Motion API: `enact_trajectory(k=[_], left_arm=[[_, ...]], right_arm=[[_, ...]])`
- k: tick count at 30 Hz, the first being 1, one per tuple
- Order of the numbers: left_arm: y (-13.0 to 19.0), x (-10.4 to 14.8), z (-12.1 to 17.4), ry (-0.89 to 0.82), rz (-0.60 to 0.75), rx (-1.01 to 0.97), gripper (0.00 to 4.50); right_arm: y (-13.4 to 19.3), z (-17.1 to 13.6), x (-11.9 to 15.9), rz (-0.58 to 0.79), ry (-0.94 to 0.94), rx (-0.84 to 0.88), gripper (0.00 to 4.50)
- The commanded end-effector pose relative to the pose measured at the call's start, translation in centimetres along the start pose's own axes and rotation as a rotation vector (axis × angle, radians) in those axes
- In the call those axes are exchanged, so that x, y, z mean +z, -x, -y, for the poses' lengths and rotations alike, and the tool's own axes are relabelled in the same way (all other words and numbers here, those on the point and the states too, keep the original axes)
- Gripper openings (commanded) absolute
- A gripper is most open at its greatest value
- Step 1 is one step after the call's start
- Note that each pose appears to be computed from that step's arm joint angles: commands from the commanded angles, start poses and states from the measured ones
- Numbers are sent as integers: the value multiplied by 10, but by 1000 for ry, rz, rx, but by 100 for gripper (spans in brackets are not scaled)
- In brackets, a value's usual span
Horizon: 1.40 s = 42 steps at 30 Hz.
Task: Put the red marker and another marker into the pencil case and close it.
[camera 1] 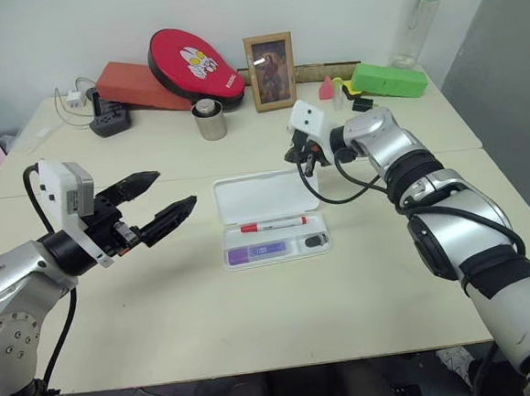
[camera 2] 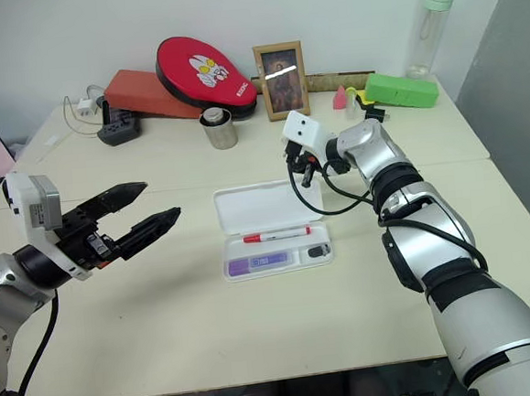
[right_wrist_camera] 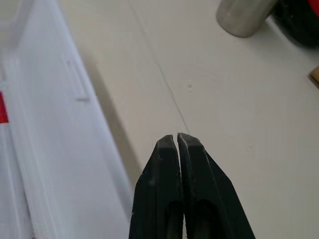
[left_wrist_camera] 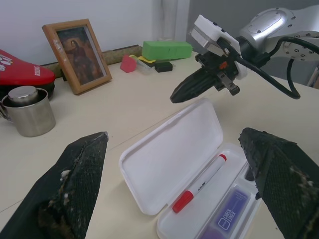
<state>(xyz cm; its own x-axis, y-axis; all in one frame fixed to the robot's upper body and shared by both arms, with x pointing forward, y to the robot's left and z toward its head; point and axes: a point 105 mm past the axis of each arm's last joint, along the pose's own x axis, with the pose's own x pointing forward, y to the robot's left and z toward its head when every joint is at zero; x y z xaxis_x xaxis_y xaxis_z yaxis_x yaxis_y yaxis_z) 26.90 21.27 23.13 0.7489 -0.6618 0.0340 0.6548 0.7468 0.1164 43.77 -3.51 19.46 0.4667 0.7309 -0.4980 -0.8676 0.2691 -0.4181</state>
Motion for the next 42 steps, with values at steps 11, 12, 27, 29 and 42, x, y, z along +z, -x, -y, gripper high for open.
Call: enact_trajectory(k=[11,12,27,29,42], left_arm=[[-1,14,3,-53,26,-19,450],[-1,13,4,-52,22,-26,450],[-3,-15,45,-28,-184,-355,450],[-3,-16,45,-30,-197,-372,450],[-12,-17,31,-39,-206,-340,450]], right_arm=[[14,-27,22,105,137,277,9],[15,-33,23,116,156,312,9],[8,-98,-19,11,271,430,9],[6,-103,-28,-11,266,431,9],[18,-113,-25,130,91,399,9]])
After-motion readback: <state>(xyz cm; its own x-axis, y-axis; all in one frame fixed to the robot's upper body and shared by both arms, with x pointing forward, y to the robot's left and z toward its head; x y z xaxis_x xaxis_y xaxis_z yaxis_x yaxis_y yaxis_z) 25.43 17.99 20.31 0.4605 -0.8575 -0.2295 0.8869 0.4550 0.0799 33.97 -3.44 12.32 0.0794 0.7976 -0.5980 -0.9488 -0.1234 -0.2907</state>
